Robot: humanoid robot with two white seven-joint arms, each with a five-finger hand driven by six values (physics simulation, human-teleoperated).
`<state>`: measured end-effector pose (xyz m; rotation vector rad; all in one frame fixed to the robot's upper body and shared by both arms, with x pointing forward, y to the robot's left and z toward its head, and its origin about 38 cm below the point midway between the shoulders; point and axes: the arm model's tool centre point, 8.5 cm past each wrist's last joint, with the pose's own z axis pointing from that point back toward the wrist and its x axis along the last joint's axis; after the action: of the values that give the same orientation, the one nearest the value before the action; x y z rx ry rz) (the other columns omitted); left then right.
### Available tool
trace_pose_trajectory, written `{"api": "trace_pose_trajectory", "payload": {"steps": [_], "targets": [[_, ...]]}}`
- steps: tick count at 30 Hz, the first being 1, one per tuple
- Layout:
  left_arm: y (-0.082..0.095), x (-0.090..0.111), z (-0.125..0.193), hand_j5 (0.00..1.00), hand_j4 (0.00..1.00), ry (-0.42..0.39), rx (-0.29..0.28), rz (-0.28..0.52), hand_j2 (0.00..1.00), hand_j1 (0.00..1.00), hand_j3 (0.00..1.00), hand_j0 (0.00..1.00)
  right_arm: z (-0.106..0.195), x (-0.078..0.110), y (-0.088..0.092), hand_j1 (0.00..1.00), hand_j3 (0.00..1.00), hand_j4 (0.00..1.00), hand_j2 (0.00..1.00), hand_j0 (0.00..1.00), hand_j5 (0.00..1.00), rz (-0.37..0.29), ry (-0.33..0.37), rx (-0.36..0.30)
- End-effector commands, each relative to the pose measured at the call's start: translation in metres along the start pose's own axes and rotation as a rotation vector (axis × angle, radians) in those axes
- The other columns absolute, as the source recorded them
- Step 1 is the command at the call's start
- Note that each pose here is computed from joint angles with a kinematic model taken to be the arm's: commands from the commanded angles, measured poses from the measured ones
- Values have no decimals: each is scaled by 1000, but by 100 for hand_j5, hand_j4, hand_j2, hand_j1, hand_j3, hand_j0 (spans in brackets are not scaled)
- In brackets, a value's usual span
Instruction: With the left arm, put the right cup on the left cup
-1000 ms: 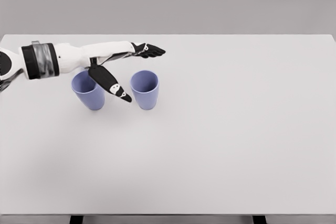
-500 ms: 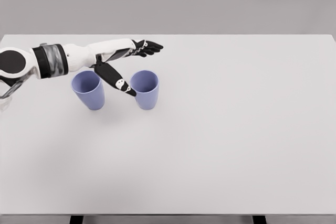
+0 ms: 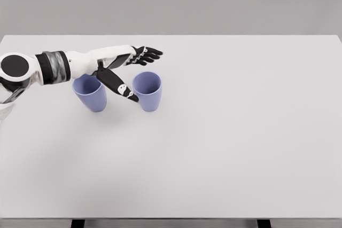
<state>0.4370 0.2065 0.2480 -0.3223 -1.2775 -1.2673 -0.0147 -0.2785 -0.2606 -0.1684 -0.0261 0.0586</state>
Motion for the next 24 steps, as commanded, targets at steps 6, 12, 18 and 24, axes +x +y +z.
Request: {"api": "trace_pose_trajectory", "payload": {"steps": [6, 12, 18, 24], "targets": [[1, -10, -6, 100, 100, 35, 13, 49, 100, 100, 100, 100, 0, 0, 0, 100, 100, 100, 100, 100, 100, 0, 0, 0], [-7, -14, -14, 100, 100, 30, -3, 67, 100, 100, 100, 100, 0, 0, 0, 100, 100, 100, 100, 100, 100, 0, 0, 0], [-5, -16, -14, 100, 100, 35, -1, 71, 100, 100, 100, 100, 0, 0, 0, 100, 100, 100, 100, 100, 100, 0, 0, 0], [-7, -17, -18, 100, 100, 34, -4, 80, 100, 100, 100, 100, 0, 0, 0, 100, 100, 100, 100, 100, 100, 0, 0, 0]]}}
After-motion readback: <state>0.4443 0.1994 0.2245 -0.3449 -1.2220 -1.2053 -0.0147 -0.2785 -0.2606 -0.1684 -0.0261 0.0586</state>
